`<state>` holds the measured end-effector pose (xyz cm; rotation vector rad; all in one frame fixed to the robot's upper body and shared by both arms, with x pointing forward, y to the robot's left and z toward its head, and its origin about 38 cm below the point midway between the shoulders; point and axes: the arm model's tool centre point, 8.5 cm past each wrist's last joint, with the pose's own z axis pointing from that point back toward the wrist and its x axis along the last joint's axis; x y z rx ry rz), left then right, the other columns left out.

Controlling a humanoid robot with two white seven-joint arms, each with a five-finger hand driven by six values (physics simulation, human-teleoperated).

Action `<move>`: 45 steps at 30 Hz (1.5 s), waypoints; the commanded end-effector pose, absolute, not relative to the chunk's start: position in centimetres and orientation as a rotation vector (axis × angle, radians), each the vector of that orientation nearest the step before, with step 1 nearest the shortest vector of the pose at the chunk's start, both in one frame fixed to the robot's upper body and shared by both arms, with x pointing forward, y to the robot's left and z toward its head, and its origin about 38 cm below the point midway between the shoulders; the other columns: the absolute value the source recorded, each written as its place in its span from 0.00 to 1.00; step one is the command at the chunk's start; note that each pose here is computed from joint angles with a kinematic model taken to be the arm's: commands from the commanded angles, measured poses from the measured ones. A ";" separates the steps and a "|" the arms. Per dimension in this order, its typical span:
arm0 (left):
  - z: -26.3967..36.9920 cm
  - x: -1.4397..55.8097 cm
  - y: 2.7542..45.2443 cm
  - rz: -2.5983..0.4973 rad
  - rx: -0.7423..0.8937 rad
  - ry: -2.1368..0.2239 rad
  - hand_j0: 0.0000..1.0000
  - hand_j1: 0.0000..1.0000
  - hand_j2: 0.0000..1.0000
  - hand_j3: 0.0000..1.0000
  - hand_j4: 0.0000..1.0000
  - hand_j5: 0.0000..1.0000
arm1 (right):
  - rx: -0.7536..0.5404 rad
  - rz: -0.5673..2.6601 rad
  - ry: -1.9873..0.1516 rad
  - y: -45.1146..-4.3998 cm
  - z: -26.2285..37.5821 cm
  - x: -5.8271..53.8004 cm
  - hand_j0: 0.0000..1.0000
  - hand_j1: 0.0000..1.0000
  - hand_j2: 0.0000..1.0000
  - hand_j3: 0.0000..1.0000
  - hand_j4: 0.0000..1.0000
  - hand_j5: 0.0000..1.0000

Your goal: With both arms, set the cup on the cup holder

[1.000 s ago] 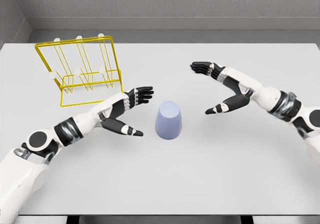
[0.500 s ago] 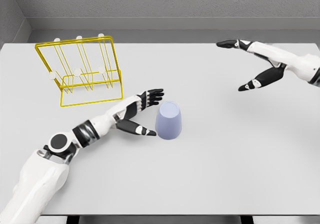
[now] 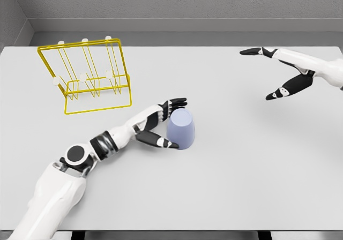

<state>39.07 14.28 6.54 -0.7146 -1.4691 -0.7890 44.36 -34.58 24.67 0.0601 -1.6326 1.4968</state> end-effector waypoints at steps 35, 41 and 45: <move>7.1 38.9 13.6 -0.787 -0.740 -1.512 0.55 0.55 0.55 0.55 0.55 0.55 | 0.048 1.493 -1.624 -35.2 24.9 44.2 1.00 1.00 1.00 1.00 1.00 1.00; 7.2 39.0 14.0 -0.785 -0.733 -1.519 0.49 0.49 0.49 0.49 0.49 0.49 | 0.048 1.493 -1.624 -35.2 24.9 44.2 1.00 1.00 1.00 1.00 1.00 1.00; 7.8 39.1 13.9 -0.791 -0.733 -1.536 0.45 0.45 0.45 0.45 0.45 0.45 | 0.048 1.493 -1.624 -35.2 24.9 44.2 1.00 1.00 1.00 1.00 1.00 1.00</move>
